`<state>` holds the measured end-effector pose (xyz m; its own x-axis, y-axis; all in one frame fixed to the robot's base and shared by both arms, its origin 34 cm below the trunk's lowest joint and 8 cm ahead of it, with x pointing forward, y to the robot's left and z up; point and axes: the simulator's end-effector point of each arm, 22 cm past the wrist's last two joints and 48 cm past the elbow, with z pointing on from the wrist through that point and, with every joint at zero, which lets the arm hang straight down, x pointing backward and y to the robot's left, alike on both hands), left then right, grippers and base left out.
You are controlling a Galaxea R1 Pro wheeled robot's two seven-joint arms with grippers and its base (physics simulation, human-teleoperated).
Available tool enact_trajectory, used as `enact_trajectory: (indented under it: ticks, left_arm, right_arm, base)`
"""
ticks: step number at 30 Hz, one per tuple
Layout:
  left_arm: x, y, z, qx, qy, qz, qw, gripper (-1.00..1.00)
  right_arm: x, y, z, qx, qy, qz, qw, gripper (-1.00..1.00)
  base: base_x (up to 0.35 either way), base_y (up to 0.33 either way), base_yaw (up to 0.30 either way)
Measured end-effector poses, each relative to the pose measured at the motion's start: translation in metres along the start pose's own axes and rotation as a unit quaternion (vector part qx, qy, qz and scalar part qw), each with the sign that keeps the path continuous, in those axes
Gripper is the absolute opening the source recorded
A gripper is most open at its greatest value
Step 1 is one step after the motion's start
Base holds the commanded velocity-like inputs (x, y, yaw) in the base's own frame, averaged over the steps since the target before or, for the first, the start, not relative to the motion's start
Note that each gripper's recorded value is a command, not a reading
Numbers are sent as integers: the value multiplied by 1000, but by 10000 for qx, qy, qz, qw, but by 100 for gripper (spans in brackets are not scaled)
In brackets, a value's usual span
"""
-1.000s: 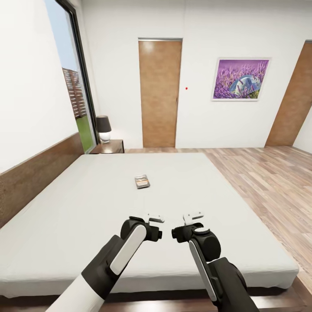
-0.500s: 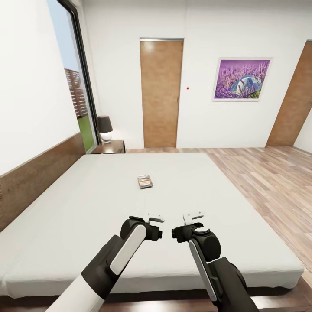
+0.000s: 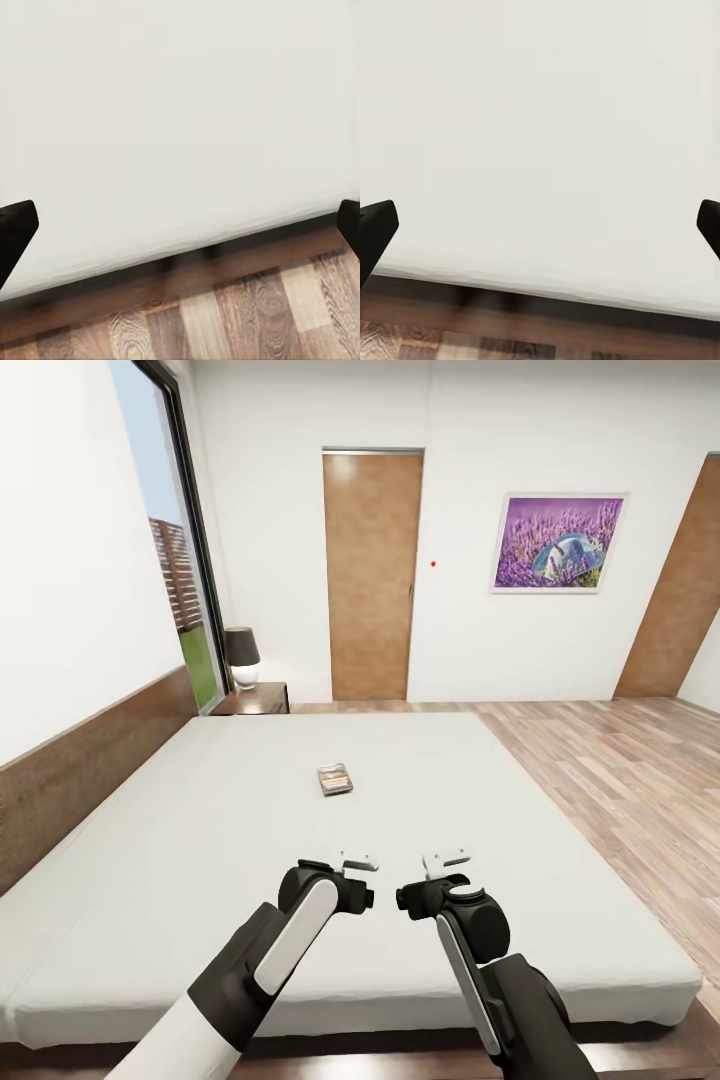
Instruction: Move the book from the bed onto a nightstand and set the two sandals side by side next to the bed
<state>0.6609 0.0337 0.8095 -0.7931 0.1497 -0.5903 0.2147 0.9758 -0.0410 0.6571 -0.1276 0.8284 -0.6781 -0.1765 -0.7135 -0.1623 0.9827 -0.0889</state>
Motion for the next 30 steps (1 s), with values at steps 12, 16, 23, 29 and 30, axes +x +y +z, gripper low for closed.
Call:
enact_trajectory:
  ticks: [12,16,23,29,30]
  left_arm:
    - [-2,0,1,-11,-70,-69,10000,100]
    - [-2,0,1,-7,-73,-77,9999,100]
    - [-2,0,1,-6,-75,-82,9999,100]
    - [-3,0,1,-6,-80,-87,9999,100]
    - [-3,0,1,-7,-81,-87,9999,100]
  right_arm:
    - [0,0,0,-1,0,-1,10000,100]
    - [0,0,0,-1,-1,-1,10000,100]
    - [0,0,0,3,-2,-2,10000,100]
    - [0,0,0,6,0,-2,10000,100]
    - [0,0,0,6,0,-2,10000,100]
  base:
    - [32,36,0]
    - [158,161,0]
    - [203,161,0]
    - [164,68,0]
    - [108,40,0]
